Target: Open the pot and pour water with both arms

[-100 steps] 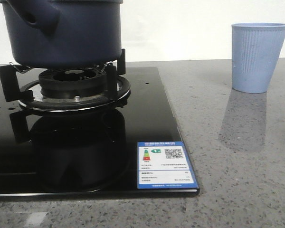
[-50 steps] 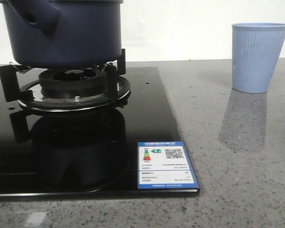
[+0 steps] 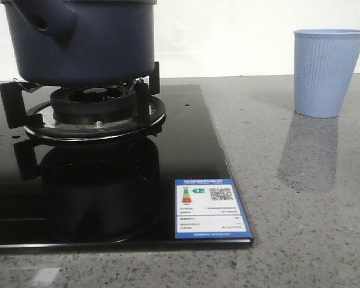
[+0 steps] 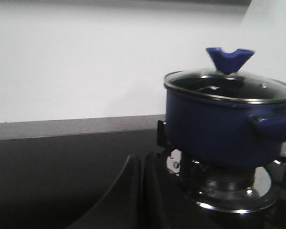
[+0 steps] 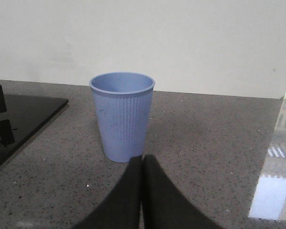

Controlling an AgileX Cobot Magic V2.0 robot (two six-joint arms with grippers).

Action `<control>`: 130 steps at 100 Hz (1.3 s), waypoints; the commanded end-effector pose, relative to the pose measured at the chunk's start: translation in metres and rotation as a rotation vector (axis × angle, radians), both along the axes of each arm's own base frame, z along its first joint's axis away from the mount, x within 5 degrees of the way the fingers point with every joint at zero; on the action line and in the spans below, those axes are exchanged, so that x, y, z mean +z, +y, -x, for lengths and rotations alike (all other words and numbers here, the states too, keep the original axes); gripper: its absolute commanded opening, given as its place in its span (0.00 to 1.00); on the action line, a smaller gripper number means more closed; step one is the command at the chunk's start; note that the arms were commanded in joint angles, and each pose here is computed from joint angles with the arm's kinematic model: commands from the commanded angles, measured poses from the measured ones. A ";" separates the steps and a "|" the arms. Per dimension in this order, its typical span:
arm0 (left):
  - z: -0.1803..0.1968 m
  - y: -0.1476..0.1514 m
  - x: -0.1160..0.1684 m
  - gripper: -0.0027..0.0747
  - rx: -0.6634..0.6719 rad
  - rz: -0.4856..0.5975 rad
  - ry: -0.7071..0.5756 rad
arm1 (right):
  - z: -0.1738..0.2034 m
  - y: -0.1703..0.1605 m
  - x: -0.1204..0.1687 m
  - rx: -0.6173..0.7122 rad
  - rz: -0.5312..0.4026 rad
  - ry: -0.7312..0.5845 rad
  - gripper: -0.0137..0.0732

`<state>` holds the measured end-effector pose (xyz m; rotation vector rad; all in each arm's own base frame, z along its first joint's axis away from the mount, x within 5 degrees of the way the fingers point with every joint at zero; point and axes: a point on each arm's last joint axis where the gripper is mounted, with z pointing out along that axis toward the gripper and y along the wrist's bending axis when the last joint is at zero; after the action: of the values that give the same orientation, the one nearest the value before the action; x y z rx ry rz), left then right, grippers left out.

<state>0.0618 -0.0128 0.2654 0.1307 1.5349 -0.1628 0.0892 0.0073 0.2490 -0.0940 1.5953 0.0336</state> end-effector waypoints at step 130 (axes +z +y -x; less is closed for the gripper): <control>0.007 0.009 -0.080 0.01 0.154 0.155 0.161 | -0.001 0.003 0.011 0.031 0.005 -0.045 0.08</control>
<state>0.0548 -0.0043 0.1896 -0.1040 1.7403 -0.1617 0.0892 0.0073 0.2490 -0.0940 1.5953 0.0336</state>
